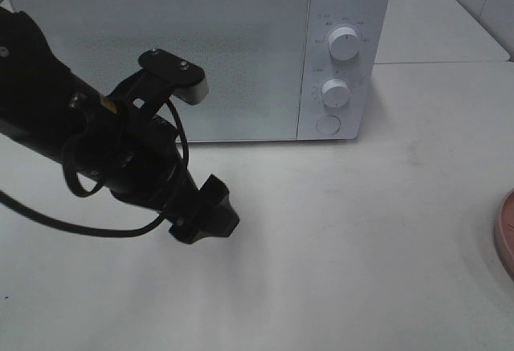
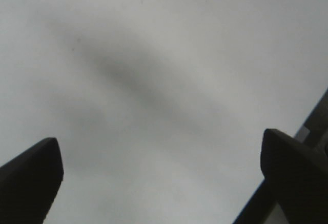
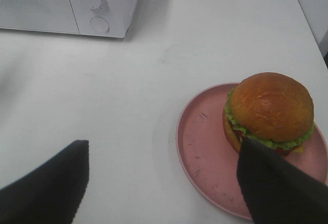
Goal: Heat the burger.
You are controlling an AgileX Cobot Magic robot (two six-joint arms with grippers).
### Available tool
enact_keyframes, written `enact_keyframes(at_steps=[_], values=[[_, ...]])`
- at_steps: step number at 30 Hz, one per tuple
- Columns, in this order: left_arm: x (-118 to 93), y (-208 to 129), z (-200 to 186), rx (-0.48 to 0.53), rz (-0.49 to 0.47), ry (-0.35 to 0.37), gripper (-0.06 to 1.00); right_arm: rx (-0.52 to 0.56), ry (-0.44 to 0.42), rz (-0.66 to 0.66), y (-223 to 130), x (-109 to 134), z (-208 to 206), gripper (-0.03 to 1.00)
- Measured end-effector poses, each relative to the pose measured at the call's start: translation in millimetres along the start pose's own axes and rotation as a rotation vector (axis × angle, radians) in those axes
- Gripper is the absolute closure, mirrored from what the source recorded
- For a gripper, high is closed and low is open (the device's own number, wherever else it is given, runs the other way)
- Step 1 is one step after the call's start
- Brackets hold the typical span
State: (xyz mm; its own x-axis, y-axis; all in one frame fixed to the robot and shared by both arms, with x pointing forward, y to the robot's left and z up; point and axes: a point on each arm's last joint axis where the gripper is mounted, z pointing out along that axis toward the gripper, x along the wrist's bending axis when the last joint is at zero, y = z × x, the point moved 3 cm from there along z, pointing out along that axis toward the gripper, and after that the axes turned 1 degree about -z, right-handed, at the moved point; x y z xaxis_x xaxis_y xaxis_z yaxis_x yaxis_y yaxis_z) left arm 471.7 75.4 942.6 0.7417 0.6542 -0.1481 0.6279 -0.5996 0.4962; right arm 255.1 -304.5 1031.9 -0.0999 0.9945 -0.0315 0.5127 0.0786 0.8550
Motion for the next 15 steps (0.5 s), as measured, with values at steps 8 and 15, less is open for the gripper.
enact_keyframes(at_steps=[8,15], values=[[45.1,-20.0,-34.5,0.103,-0.237,0.063,-0.04,0.000,0.000,0.000,0.0,0.0,0.0,0.20],[97.5,-51.9,-75.6,0.186,-0.428,0.168,-0.04,0.000,0.000,0.000,0.0,0.0,0.0,0.20]])
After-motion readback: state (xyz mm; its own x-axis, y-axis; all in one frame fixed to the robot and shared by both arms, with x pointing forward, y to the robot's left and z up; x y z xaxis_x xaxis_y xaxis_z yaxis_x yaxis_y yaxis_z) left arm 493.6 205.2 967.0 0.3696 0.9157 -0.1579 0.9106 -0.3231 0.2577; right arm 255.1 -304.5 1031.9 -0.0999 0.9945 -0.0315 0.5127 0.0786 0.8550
